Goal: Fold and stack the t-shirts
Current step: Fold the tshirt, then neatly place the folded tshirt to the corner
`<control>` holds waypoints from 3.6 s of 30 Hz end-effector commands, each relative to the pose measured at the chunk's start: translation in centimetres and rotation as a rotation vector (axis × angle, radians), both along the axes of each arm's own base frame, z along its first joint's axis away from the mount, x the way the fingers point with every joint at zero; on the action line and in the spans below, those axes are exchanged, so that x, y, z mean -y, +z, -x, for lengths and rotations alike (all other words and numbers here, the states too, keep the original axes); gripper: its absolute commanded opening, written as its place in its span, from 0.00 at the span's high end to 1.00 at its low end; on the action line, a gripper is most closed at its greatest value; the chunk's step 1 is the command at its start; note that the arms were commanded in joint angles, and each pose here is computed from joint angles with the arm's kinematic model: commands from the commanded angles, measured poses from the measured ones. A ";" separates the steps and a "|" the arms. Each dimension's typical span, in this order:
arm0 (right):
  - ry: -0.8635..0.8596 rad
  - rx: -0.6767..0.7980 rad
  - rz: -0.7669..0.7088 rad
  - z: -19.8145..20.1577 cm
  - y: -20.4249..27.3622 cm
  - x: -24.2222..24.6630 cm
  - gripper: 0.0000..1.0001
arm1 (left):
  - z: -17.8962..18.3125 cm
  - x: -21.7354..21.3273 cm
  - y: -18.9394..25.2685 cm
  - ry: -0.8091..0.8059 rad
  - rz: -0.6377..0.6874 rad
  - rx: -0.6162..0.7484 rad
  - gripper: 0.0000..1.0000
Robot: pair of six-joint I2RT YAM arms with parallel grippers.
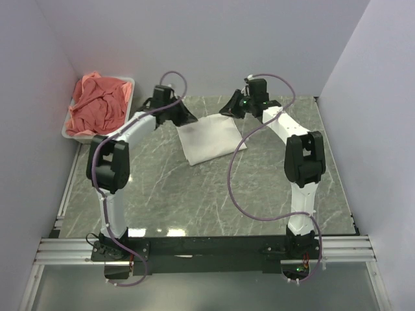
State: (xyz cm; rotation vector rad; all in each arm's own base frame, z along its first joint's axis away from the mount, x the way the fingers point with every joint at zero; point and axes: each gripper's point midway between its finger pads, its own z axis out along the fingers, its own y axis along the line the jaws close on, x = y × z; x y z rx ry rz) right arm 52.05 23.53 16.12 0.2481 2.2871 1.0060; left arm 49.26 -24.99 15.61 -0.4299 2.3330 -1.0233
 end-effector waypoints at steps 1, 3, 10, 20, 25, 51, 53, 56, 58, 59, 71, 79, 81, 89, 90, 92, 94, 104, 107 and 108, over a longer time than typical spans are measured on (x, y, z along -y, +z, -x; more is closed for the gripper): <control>0.095 0.033 -0.087 -0.4 -0.5 -1.9 0.80 | -0.8 1.5 -3.5 -0.033 0.006 -0.026 0.99; 0.128 0.028 -0.117 -1.0 -1.4 -2.7 0.81 | -1.4 2.1 -4.8 -0.057 0.021 -0.035 0.99; 0.115 -0.036 -0.163 -5.5 -6.1 -2.7 0.83 | -5.7 -1.1 -7.8 0.020 -0.015 -0.036 0.99; -0.057 -0.162 -0.385 -9.4 -9.2 0.6 0.83 | -7.6 -4.1 -9.7 0.086 0.060 -0.064 0.99; -0.094 -0.182 -0.441 -9.4 -9.2 1.7 0.83 | -7.7 -5.1 -11.0 0.110 0.072 -0.093 0.99; -0.086 -0.109 0.132 -2.1 -7.2 10.9 0.36 | -4.3 -1.9 -0.9 0.064 -0.087 0.071 0.76; -0.076 -0.124 0.145 -1.5 -8.0 10.8 0.35 | -2.5 1.2 -1.2 0.000 -0.067 0.064 0.77; -0.054 -0.120 0.166 -1.4 -8.2 10.6 0.35 | -0.3 5.6 -2.4 -0.102 -0.047 0.044 0.78; -0.039 -0.129 0.183 -1.2 -8.9 10.4 0.34 | 1.0 7.7 -3.2 -0.143 -0.049 0.022 0.79; -0.033 -0.130 0.183 -1.2 -9.0 10.3 0.34 | 1.3 8.3 -3.7 -0.155 -0.045 0.014 0.79; 0.043 -0.169 0.235 -0.7 -12.1 7.6 0.29 | 3.5 11.6 -12.0 -0.216 -0.084 -0.130 0.80; 0.054 -0.197 0.282 -0.1 -12.9 6.7 0.30 | 3.8 11.5 -12.2 -0.218 -0.124 -0.139 0.80; 0.054 -0.207 0.297 0.0 -13.2 6.8 0.31 | 3.8 11.5 -11.9 -0.223 -0.132 -0.135 0.80; 0.030 -0.290 0.422 1.9 -14.8 7.0 0.64 | 2.7 11.7 -8.0 -0.210 -0.120 -0.072 0.81; 0.023 -0.284 0.419 1.9 -14.7 6.9 0.68 | 2.7 11.6 -7.3 -0.205 -0.115 -0.062 0.81; 0.017 -0.291 0.434 2.8 -14.7 7.0 0.78 | 2.5 11.3 -4.7 -0.183 -0.111 -0.021 0.81; 0.012 -0.307 0.450 3.7 -14.8 7.2 0.90 | 2.5 10.7 -3.2 -0.163 -0.121 0.004 0.81; -0.278 -0.361 0.431 7.5 -13.9 11.4 1.00 | 6.7 6.8 5.0 -0.098 -0.093 0.102 0.81; -0.403 -0.390 0.381 9.1 -13.7 13.2 1.00 | 7.8 5.6 5.7 -0.091 -0.103 0.112 0.81; -0.440 -0.390 0.377 9.6 -13.1 13.9 1.00 | 8.1 5.1 5.6 -0.093 -0.108 0.106 0.81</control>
